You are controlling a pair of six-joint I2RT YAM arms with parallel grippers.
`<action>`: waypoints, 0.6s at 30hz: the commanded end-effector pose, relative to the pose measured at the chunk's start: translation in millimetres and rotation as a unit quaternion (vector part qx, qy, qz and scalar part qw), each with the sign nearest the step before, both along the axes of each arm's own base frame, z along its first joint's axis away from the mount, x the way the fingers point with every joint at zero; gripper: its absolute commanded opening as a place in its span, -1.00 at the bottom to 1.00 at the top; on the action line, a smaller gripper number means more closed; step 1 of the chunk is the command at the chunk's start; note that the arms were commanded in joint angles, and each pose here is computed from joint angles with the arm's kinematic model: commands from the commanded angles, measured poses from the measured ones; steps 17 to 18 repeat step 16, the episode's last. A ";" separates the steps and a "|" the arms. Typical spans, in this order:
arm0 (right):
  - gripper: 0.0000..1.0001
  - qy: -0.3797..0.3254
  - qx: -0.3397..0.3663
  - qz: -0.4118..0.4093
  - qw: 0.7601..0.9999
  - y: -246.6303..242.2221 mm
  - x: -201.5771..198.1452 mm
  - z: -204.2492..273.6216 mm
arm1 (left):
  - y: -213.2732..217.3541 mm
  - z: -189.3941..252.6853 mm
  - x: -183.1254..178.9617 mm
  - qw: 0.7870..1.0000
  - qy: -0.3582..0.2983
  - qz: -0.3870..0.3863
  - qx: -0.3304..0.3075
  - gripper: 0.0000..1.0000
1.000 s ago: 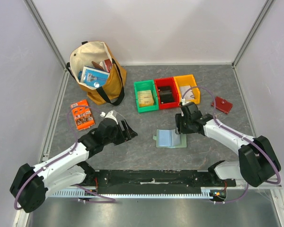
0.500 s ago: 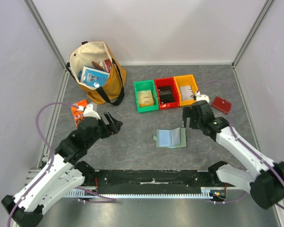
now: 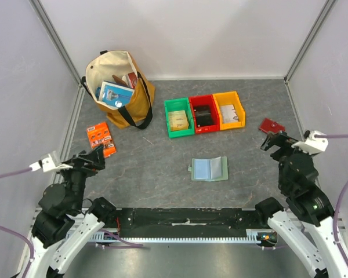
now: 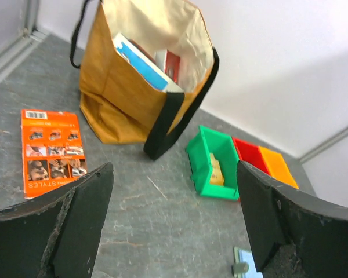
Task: Take the credit cards out of the card holder
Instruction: Reset both arms
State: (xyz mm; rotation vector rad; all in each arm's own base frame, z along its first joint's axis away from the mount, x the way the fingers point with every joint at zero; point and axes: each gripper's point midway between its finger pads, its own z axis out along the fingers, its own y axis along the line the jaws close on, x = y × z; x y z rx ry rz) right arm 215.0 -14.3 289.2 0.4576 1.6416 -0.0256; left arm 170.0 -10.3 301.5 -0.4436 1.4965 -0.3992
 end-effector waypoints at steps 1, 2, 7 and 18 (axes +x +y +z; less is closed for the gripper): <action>0.96 -0.040 0.002 -0.039 0.998 -19.6 -13.0 5.2 | 30.8 7.6 -11.7 0.996 -0.063 0.058 -0.007 0.85; 0.96 -0.049 0.006 -0.042 0.998 -21.7 -16.1 5.5 | 31.6 6.5 -13.0 0.996 -0.068 0.058 -0.013 0.85; 0.96 -0.079 0.019 -0.042 0.996 -24.7 -22.2 9.2 | 30.2 -1.4 -10.5 0.997 -0.055 0.059 -0.004 0.86; 0.96 -0.089 0.023 -0.037 0.995 -23.6 -23.0 11.3 | 34.5 -3.6 -10.5 0.996 -0.052 0.072 0.002 0.86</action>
